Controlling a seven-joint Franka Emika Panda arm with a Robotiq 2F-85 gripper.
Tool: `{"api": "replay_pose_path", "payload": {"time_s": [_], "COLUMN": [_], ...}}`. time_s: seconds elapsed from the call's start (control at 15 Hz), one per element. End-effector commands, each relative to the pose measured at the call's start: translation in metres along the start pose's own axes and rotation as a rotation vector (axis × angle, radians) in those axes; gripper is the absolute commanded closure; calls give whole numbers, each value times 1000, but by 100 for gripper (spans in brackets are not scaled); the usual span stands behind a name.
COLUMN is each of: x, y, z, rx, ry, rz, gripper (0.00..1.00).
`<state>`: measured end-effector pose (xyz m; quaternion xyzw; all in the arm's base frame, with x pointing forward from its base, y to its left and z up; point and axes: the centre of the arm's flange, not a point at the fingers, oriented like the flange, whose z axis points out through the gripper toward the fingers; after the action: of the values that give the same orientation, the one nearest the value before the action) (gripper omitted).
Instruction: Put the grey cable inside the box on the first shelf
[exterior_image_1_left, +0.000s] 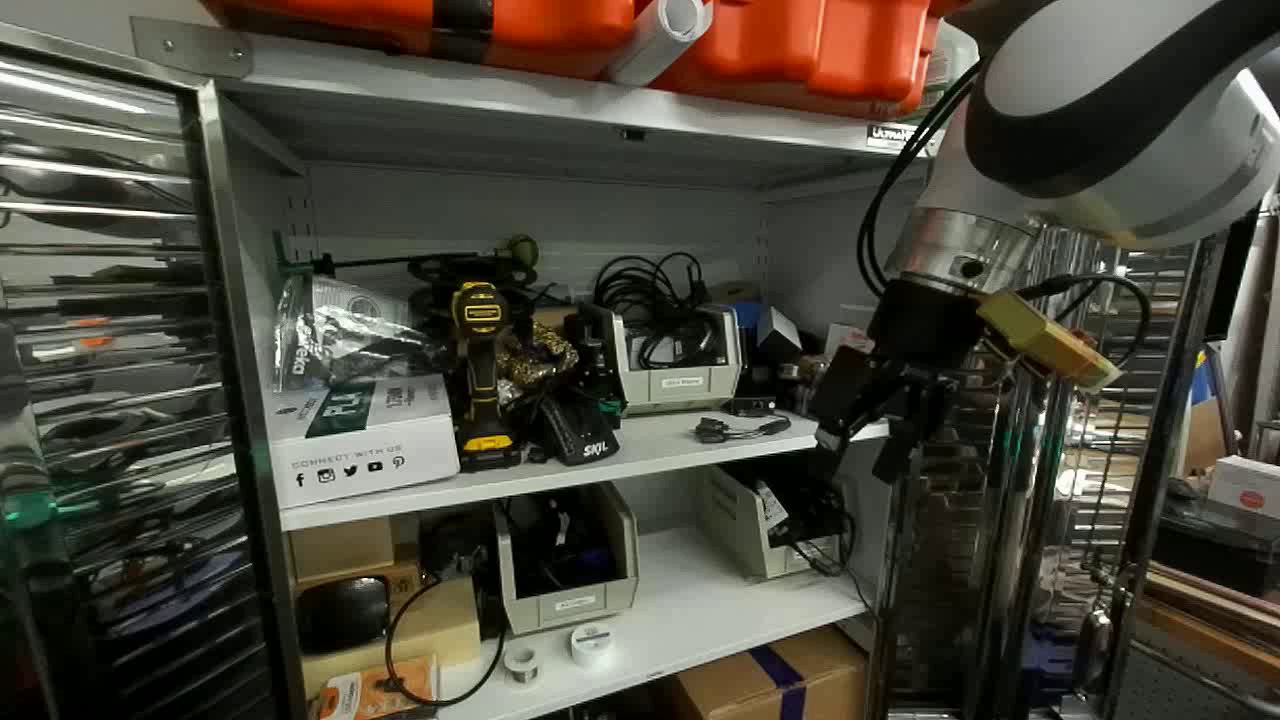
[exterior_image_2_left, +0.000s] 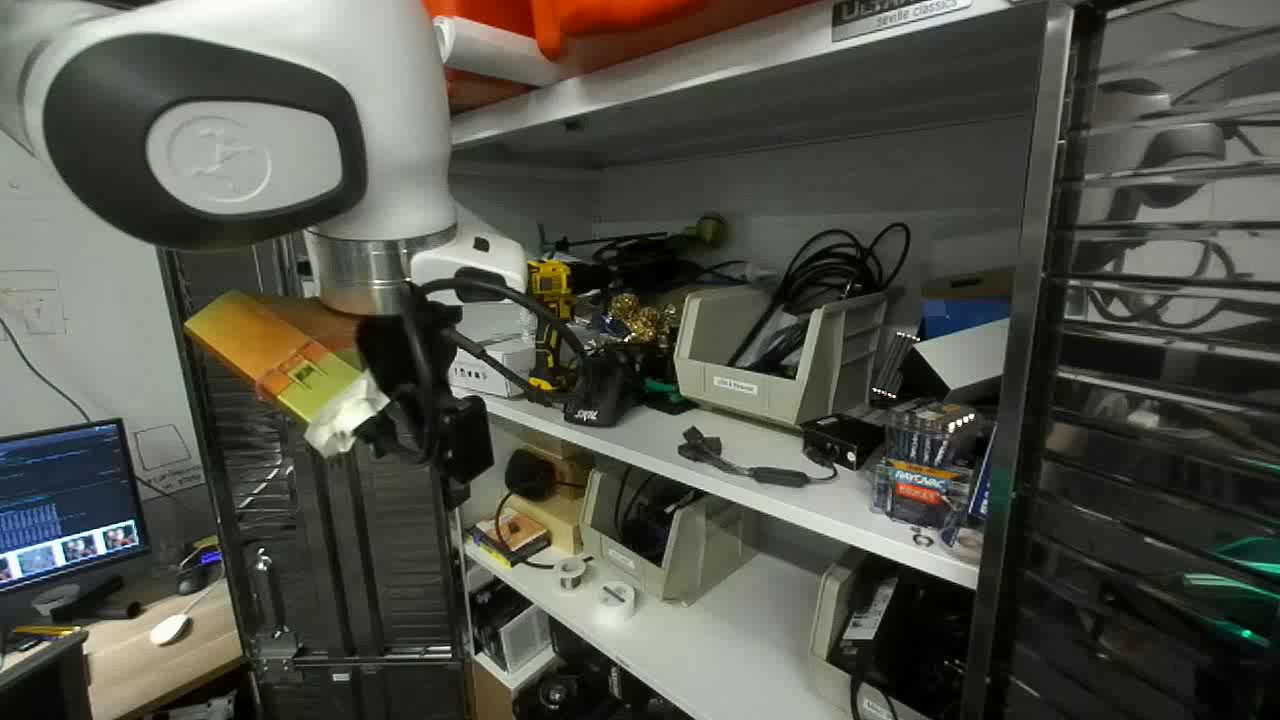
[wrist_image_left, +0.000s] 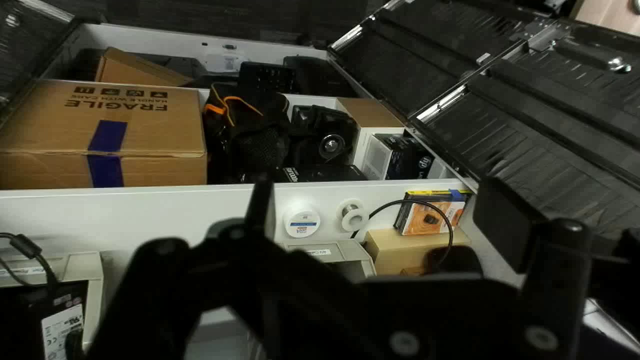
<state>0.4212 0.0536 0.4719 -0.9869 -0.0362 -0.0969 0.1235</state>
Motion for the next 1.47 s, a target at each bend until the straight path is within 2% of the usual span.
{"api": "replay_pose_path", "payload": {"time_s": [0.0, 0.2, 0.47, 0.8, 1.0, 1.13, 1.4], "x": [1, 2, 17, 65, 100, 127, 176], "y": [-1, -1, 26, 86, 118, 133, 148], "z": [-2, -5, -3, 11, 25, 33, 31], "rx": [0, 4, -12, -71, -95, -114, -161], "ry": [5, 11, 31, 82, 62, 45, 84], "rz": [-1, -17, 25, 215, 323, 394, 506], "gripper": [0, 0, 0, 0, 0, 0, 0]}}
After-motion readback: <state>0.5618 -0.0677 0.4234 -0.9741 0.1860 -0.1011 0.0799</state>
